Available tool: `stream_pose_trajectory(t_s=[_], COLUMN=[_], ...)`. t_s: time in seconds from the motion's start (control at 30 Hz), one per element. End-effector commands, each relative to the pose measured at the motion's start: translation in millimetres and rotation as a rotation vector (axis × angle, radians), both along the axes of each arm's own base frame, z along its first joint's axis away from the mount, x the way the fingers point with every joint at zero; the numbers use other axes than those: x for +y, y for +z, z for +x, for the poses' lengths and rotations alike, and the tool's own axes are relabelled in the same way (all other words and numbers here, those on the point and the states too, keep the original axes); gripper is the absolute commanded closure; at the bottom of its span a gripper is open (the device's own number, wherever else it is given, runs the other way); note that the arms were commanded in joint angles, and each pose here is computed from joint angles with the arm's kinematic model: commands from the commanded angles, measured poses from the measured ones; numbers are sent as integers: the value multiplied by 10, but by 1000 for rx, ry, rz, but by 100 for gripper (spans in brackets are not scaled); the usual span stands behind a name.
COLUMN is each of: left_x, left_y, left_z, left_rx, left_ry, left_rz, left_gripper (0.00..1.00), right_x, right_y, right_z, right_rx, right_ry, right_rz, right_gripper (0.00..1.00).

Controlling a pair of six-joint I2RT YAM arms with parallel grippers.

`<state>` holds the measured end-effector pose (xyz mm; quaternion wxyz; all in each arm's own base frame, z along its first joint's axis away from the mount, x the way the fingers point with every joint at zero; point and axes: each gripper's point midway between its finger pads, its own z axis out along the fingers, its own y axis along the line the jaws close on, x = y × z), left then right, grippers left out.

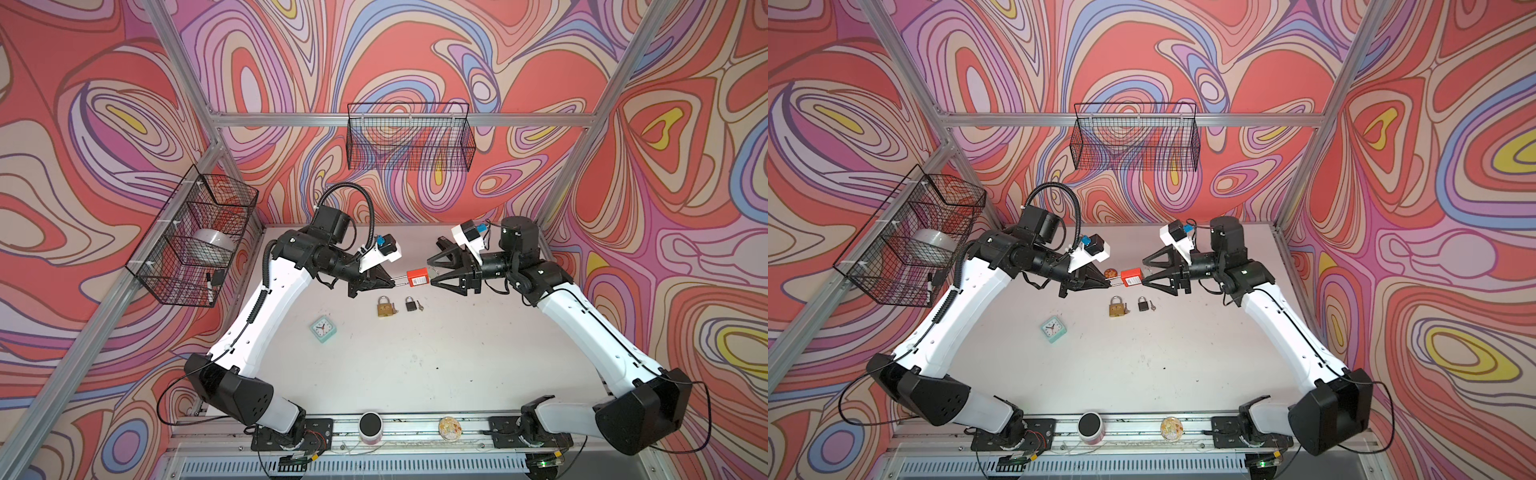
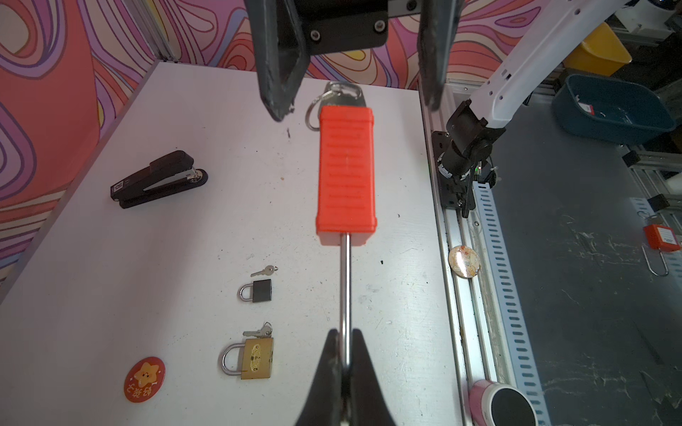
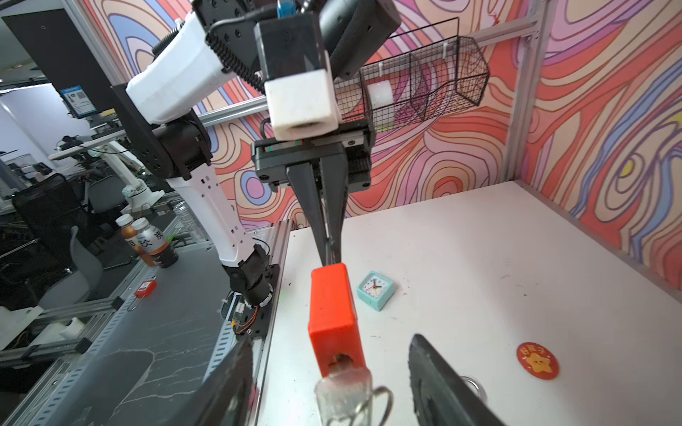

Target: Lock with the key

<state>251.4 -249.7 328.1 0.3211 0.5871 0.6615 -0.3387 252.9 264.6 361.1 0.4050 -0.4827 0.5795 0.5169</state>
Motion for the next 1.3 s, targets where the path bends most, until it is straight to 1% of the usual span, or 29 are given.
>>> stream_pose_trajectory(t_s=[0.0,0.07,0.13,0.3,0.37,0.5,0.57,0.63,0.7,0.73,0.8,0.83,0.87,0.9,0.93,0.97,1.03,1.1,1.2,1.27], left_x=[28,22,17,4,1,-1,-4,2,2,2,-1,-2,-3,-3,-3,-1,5,16,38,58], left_y=[103,98,96,97,100,95,87,80,78,70,69,84,104,115,132,153,187,206,243,248], left_z=[-136,-147,-148,-154,-152,-163,-169,-168,-157,-144,-114,-112,-109,-103,-106,-101,-105,-110,-107,-92], left_rx=[-8,-4,1,4,3,4,6,6,-2,-8,-29,-44,-59,-72,-96,-89,-109,-104,-64,-42], left_ry=[-35,-39,-41,-50,-51,-60,-63,-61,-53,-45,-24,-21,-13,-7,-8,13,21,28,34,41], left_rz=[-28,-33,-38,-49,-51,-52,-51,-49,-51,-53,-63,-74,-87,-97,-107,-118,-130,-133,-149,-150], left_gripper=[100,100,100,100,100,100,100,100,100,100,75,59,50,44,40,39,38,38,39,42], right_x=[73,114,140,178,186,211,222,238,252,254,258,260,255,256,250,246,232,222,217,204], right_y=[-84,-96,-103,-97,-94,-89,-99,-105,-120,-126,-134,-127,-110,-99,-76,-56,-9,22,46,94], right_z=[-42,-46,-36,-27,-24,-37,-32,-26,-30,-25,-19,-21,-24,-30,-34,-42,-48,-55,-68,-80], right_rx=[5,3,6,7,7,5,7,4,7,7,2,-3,-12,-24,-31,-39,-54,-60,-61,-62], right_ry=[31,39,41,46,46,49,47,44,45,40,31,26,20,17,8,2,-7,-10,-3,1], right_rz=[-20,-22,-26,-28,-30,-33,-37,-41,-45,-48,-46,-36,-21,-7,12,30,58,73,88,106], right_gripper=[32,34,39,53,56,58,61,68,78,85,94,97,100,100,100,100,100,100,100,100])
